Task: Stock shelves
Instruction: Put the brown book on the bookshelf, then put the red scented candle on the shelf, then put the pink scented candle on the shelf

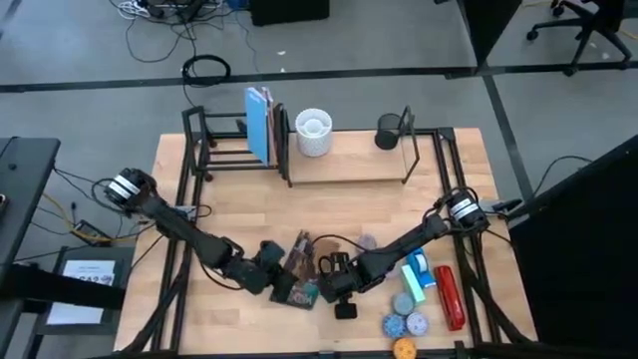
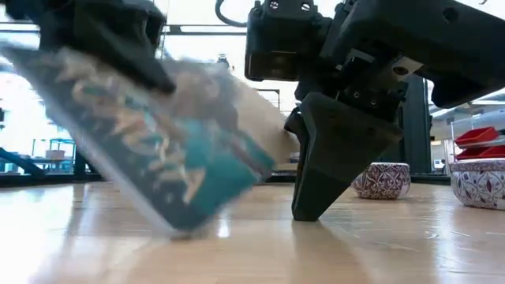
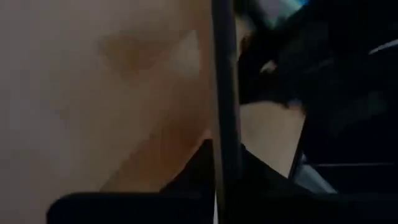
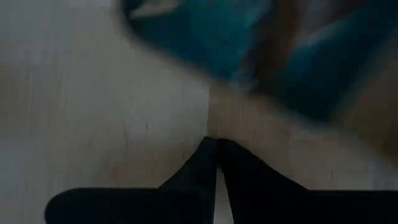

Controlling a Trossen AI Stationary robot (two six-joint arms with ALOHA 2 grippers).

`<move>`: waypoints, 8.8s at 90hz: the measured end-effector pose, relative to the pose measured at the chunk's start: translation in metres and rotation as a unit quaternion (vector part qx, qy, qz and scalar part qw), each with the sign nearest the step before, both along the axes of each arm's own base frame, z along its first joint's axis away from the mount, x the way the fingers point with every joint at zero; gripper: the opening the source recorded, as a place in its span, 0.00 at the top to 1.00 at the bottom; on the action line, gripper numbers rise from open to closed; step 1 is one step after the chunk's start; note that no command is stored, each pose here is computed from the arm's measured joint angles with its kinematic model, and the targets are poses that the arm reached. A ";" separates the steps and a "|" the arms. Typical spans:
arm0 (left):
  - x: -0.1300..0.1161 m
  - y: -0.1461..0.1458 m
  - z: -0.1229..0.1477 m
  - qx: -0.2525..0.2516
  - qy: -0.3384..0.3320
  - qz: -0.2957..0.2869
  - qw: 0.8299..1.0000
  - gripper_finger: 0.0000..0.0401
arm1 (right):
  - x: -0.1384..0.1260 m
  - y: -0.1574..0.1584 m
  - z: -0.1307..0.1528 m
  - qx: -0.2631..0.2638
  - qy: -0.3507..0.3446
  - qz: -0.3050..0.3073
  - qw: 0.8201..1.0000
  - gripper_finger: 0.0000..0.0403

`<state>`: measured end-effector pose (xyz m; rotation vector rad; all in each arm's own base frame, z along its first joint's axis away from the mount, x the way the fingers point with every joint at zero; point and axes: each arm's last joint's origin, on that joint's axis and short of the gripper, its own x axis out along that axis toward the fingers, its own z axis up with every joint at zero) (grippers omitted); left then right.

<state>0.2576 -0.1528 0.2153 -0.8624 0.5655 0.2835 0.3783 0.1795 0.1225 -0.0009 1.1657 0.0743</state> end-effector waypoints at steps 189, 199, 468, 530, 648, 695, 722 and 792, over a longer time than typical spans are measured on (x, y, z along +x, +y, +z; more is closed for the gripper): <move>-0.028 0.296 0.058 0.286 0.247 0.445 0.812 0.68 | -0.005 -0.004 0.078 -0.075 -0.151 0.047 0.985 1.00; -0.024 0.295 0.066 0.304 0.251 0.420 0.817 0.65 | -0.005 -0.004 0.078 -0.075 -0.151 0.047 0.984 1.00; 0.025 0.072 0.098 0.430 0.097 0.081 0.894 0.65 | -0.043 -0.193 0.122 -0.028 -0.014 -0.127 0.991 0.35; 0.032 0.069 0.107 0.425 0.050 0.093 0.899 0.65 | -0.050 -0.368 0.103 -0.026 -0.037 -0.240 0.970 0.35; 0.035 0.068 0.111 0.418 0.029 0.100 0.902 0.65 | -0.118 -0.205 0.226 -0.119 -0.133 -0.031 0.983 0.14; 0.035 0.068 0.111 0.443 0.041 0.081 0.892 0.65 | -0.152 -0.081 0.145 0.024 -0.024 0.090 0.995 0.14; 0.035 0.068 0.111 0.440 0.040 0.083 0.893 0.65 | -0.134 -0.040 0.081 -0.017 0.095 0.025 0.995 0.14; 0.035 0.067 0.111 0.428 0.034 0.083 0.899 0.65 | -0.097 -0.067 0.051 -0.012 0.135 -0.068 0.988 0.35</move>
